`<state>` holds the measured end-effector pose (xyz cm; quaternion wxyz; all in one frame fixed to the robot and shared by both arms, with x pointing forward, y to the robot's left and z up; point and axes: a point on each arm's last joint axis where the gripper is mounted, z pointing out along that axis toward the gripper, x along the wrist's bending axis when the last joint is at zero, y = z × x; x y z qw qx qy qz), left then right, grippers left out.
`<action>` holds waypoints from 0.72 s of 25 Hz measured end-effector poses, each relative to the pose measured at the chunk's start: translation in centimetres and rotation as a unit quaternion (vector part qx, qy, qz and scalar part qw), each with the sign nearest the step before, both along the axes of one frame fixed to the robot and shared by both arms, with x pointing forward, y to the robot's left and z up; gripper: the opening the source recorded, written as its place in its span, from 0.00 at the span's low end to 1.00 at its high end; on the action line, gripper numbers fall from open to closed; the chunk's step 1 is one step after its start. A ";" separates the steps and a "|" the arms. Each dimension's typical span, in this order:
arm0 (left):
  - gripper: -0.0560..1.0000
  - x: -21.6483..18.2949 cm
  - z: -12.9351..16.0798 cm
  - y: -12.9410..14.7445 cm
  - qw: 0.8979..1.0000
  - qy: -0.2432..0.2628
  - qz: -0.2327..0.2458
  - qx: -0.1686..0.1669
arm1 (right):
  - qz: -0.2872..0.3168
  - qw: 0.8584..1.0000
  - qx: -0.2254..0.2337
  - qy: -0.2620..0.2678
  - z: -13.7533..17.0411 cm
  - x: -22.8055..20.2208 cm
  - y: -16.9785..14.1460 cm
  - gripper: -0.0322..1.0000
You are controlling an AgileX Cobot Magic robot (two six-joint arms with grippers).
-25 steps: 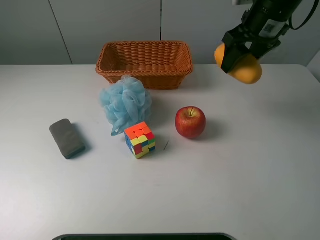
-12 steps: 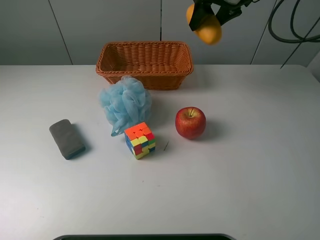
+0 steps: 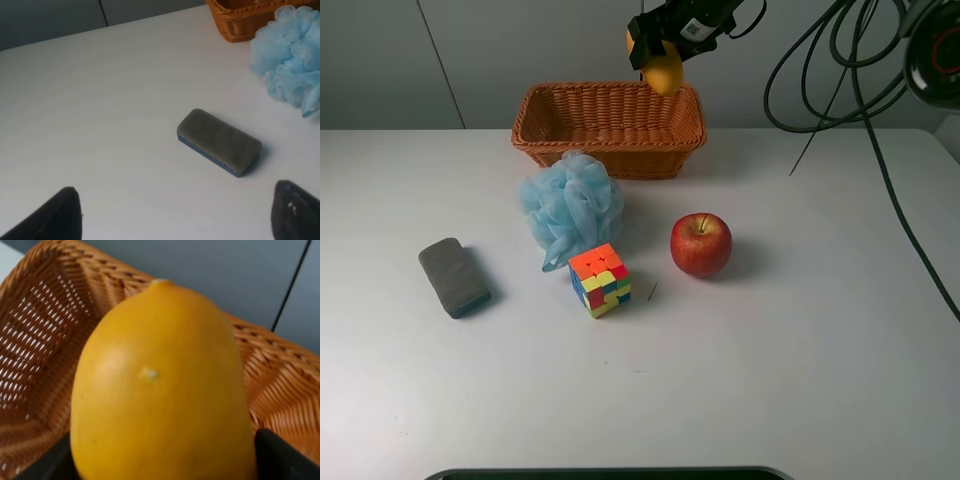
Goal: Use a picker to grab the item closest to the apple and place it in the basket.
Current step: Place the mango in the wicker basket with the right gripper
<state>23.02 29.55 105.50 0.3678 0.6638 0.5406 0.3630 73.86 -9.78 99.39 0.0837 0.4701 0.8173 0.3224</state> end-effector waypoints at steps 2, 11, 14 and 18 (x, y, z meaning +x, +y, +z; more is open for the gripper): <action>0.74 0.0 0.0 0.0 1.000 0.000 0.000 0.000 | -0.004 1.000 0.004 -0.005 -1.4 0.5 0.5 0.51; 0.74 0.0 0.0 0.0 1.000 0.000 0.000 0.000 | -0.008 1.000 0.020 0.016 -6.3 1.2 1.5 0.51; 0.74 0.0 0.0 0.0 1.000 0.000 0.000 0.000 | -0.008 1.000 0.019 0.022 -6.9 1.3 1.5 0.51; 0.74 0.0 0.0 0.0 1.000 0.000 0.000 0.000 | -0.003 0.999 0.028 0.031 -7.5 1.1 1.9 0.51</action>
